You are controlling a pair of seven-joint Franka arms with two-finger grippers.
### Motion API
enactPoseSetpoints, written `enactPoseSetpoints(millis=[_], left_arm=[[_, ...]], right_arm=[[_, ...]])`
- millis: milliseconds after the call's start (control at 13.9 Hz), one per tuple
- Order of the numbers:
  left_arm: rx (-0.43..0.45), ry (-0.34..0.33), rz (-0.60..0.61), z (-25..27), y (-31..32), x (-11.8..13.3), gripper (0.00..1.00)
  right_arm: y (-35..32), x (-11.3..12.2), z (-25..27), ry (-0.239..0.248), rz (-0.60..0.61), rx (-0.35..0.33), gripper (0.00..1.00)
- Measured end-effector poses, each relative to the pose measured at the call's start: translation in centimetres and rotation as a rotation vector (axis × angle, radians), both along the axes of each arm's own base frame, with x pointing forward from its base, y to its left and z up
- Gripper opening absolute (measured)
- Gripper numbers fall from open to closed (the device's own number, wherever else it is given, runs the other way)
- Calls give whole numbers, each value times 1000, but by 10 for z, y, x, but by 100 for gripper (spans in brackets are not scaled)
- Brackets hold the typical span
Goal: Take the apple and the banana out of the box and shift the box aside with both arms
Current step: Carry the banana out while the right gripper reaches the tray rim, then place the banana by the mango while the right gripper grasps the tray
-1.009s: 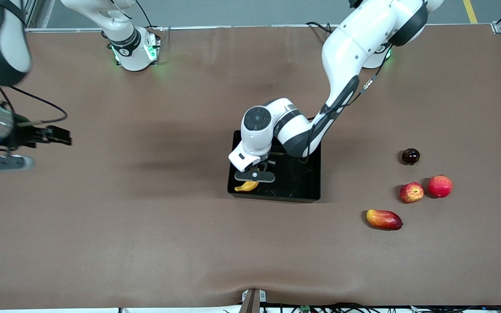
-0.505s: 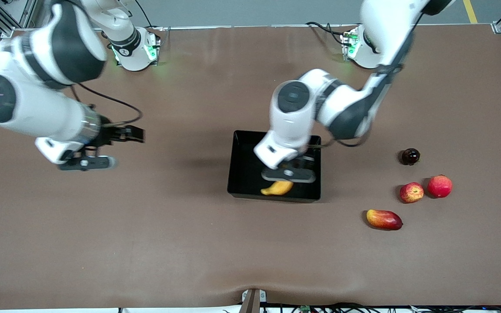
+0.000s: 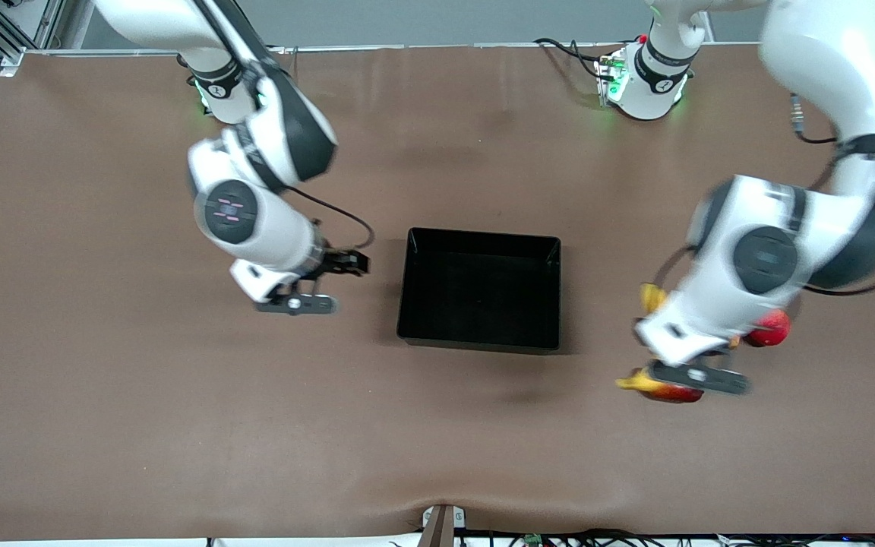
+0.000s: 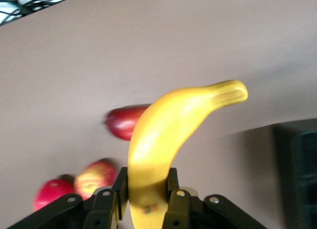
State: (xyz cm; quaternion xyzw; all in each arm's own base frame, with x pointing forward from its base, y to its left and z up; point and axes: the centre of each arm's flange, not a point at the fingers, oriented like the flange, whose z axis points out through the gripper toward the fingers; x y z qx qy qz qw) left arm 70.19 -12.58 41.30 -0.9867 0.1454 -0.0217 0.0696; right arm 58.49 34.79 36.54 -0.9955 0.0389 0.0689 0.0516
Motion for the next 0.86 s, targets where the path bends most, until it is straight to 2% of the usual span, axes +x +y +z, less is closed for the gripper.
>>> enactPoseSetpoints(millis=[144, 288, 360, 649, 865], left_arm=[[13, 38, -89, -10, 62, 8, 34], [23, 43, -176, -27, 108, 16, 34], [37, 34, -229, -39, 125, 21, 34], [92, -35, -462, -92, 168, 43, 34], [93, -46, -560, -126, 175, 50, 34]], right_arm=[[36, -8, -46, -23, -59, 0, 100], [63, -19, -86, -35, -71, -1, 100], [73, -24, -101, -39, -67, -1, 93], [78, -25, -117, -47, -64, -3, 49], [74, -19, -113, -56, -72, -2, 15]])
